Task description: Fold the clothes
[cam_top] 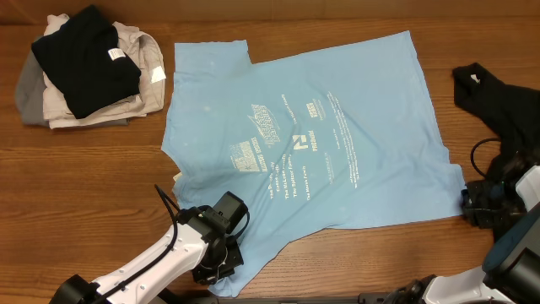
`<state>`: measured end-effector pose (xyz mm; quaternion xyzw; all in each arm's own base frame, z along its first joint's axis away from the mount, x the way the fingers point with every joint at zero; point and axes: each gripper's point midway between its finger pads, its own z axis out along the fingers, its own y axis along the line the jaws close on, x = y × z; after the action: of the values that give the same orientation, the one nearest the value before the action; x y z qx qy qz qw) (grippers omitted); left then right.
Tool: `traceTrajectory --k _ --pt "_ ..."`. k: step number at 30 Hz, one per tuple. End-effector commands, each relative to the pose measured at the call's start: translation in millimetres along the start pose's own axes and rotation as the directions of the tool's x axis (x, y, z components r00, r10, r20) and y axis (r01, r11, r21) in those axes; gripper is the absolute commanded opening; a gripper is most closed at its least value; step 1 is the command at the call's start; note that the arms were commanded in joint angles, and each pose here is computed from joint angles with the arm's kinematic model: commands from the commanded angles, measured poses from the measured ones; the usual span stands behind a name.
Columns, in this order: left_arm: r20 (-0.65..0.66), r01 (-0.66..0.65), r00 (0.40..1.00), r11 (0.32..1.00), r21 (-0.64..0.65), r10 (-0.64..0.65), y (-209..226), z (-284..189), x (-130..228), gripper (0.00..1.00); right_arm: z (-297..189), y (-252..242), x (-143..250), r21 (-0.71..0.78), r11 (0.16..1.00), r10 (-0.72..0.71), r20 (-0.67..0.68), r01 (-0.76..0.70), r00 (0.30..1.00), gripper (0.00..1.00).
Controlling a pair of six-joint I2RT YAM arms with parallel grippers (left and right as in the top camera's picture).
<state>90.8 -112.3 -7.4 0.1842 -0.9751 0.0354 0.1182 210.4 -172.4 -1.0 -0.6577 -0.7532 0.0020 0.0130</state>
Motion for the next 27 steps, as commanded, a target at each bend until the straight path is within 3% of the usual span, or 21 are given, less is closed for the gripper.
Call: traceTrajectory --k 1,3,5,6,20,27 --pt "-0.01 -0.001 1.0 0.999 -0.037 0.001 11.0 10.2 2.1 0.05 2.6 -4.9 0.9 0.026 1.0 0.002 0.009 -0.003 1.0 0.36" --pt "-0.009 -0.001 1.0 0.999 -0.038 0.0 11.2 10.2 2.0 0.04 2.7 -6.8 2.9 0.034 0.999 0.026 0.001 -0.026 1.0 0.3" --pt "-0.009 -0.001 1.0 0.999 -0.037 0.001 10.6 9.3 1.9 0.04 2.6 -7.1 3.4 0.036 0.999 0.03 -0.001 -0.03 1.0 0.08" --pt "-0.011 -0.001 1.0 0.999 -0.04 0.0 10.5 8.3 2.2 0.04 2.5 -7.0 3.4 0.035 0.999 0.03 -0.001 -0.03 1.0 0.04" --pt "0.019 0.017 1.0 0.989 -0.148 -0.015 11.3 -42.7 -0.6 0.04 -31.4 -5.0 -0.4 0.058 0.992 0.114 -0.011 -0.113 0.993 0.04" --pt "-0.002 -0.03 1.0 0.993 -0.118 0.03 1.0 -62.0 13.6 0.04 -65.3 -2.8 -2.8 0.049 0.985 0.163 -0.002 -0.163 0.987 0.04"
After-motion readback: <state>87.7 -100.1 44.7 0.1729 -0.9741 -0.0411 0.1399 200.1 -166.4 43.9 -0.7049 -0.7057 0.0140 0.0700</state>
